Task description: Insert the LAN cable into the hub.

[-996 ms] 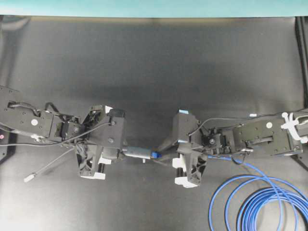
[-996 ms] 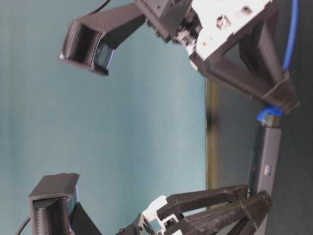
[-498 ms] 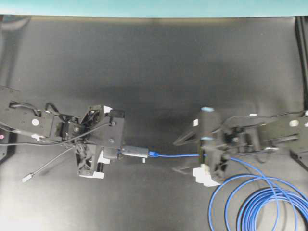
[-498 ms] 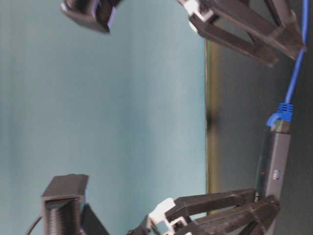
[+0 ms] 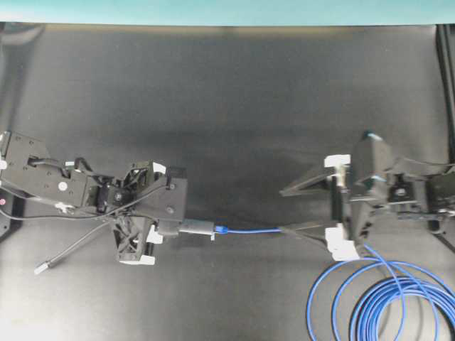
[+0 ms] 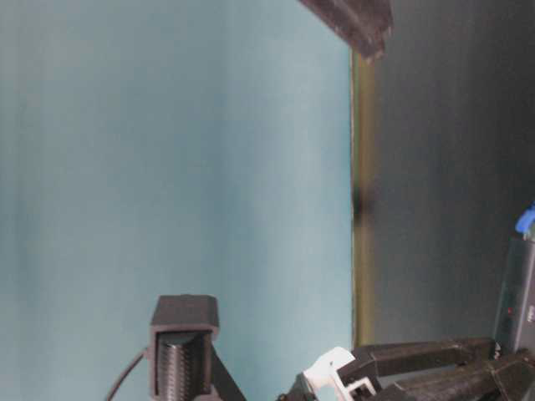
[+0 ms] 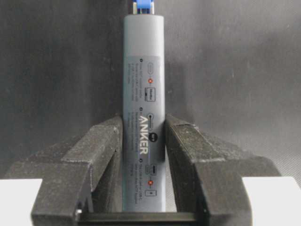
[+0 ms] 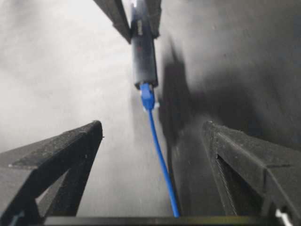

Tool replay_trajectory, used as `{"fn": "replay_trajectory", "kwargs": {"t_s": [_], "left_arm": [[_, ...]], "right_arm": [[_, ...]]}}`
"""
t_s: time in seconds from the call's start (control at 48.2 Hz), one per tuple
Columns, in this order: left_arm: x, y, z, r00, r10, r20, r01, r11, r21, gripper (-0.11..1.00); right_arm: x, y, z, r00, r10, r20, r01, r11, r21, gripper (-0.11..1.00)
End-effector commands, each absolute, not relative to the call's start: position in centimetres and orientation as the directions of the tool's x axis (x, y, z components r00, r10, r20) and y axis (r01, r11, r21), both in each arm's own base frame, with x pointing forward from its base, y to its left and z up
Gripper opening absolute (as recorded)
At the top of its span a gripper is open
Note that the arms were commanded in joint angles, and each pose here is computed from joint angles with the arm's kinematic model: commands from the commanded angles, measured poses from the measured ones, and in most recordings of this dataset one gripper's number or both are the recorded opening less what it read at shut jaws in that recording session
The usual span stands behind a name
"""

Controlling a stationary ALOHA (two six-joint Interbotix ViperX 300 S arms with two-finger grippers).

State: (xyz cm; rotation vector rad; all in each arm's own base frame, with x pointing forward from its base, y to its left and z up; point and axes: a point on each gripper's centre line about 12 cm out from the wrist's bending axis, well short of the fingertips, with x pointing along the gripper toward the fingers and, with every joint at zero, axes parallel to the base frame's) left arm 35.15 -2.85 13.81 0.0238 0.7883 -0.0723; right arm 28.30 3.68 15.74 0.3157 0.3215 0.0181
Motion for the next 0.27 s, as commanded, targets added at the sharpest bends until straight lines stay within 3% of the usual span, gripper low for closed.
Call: {"fn": "replay_trajectory", "kwargs": {"t_s": [0.0,0.145,0.249], "left_arm": [[35.33,-2.71,14.32,0.727,-0.056,-0.684,0.072,0.997,-0.004,0.42],[35.12,-2.76,14.27,0.734,-0.058,-0.676,0.075,0.997,-0.005,0.78],[35.09,-2.65,14.80,0.742,-0.056,-0.668,0.074,0.997,-0.001,0.80]], "right_arm": [[27.91,3.58,16.32,0.957,0.066,-0.282,0.025,0.951,0.307,0.83],[27.35,3.47,16.54,0.961,0.066,-0.270,0.022,0.951,0.308,0.83],[27.05,3.42,16.94,0.965,0.066,-0.255,0.016,0.952,0.307,0.83]]}}
